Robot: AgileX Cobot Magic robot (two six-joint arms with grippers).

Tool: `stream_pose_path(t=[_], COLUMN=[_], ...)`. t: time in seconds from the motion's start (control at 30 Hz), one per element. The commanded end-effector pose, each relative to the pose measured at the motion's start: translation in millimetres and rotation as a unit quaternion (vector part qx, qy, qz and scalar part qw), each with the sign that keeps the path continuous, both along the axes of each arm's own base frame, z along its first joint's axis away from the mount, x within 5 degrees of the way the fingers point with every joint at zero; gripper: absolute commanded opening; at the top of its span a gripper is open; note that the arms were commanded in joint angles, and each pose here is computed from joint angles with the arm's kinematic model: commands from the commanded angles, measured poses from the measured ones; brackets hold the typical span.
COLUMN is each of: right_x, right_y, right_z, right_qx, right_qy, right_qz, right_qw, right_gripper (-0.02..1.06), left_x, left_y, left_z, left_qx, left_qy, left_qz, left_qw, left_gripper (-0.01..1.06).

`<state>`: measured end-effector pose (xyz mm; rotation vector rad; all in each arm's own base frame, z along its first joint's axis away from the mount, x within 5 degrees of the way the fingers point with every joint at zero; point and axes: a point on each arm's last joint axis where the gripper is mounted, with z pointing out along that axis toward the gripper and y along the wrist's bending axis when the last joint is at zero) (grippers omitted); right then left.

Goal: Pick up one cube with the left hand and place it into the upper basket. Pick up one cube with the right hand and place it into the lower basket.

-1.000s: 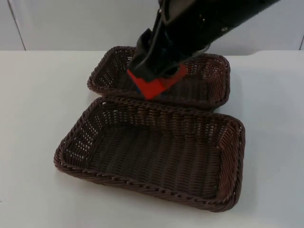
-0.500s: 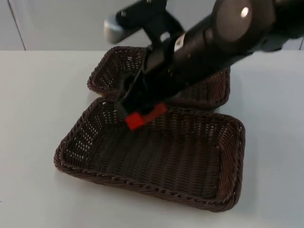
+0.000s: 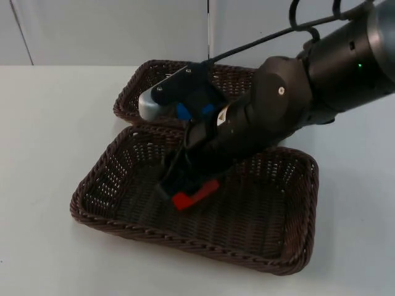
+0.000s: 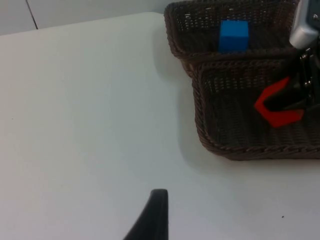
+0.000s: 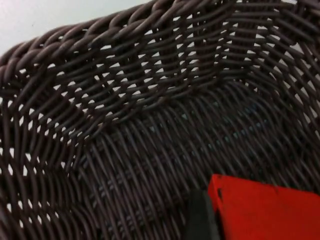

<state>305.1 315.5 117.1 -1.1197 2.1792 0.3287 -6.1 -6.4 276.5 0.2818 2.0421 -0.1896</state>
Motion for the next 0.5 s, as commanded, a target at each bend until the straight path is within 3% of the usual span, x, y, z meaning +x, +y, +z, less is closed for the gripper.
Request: stream_pose_path(t=[0.0,0.03,0.17,0.2,0.3,0.33,0.47], right_x=[-0.9,-0.9,-0.9,-0.9,-1.1,-1.9,-6.7], right_y=[2.8,2.8,2.8,2.8,2.7,2.4,-0.7], right_z=[3.0,3.0,3.0,3.0,6.2,12.0,49.6], right_qx=[0.007,0.007,0.007,0.007,0.010,0.012,0.031], right_qy=[-0.005,-0.005,-0.005,-0.005,-0.006,-0.006,-0.019], right_qz=[-0.001,-0.001,-0.001,-0.001,-0.001,0.000,0.006], right_qw=[1.0000,1.0000,1.0000,1.0000,0.9999,0.9999,0.9993], right_gripper=[0.11,0.11,0.55,0.55,0.94,1.02,1.05], left_x=[-0.2,-0.2,-0.2,-0.2,-0.2,-0.2,-0.2], left_y=[0.0,0.0,0.0,0.0,0.0,0.0,0.0], left_z=[-1.9,-1.9,-1.9,-1.9,-1.9,-1.9,-1.9], left_qx=[-0.001,-0.001,-0.001,-0.001,-0.001,-0.001,-0.001], left_qy=[0.003,0.003,0.003,0.003,0.003,0.003,0.003], left_qz=[-0.003,-0.003,-0.003,-0.003,-0.003,-0.003,-0.003], left_qw=[1.000,1.000,1.000,1.000,1.000,1.000,1.000], left_gripper=[0.88,0.88,0.88,0.88,0.88,0.88,0.88])
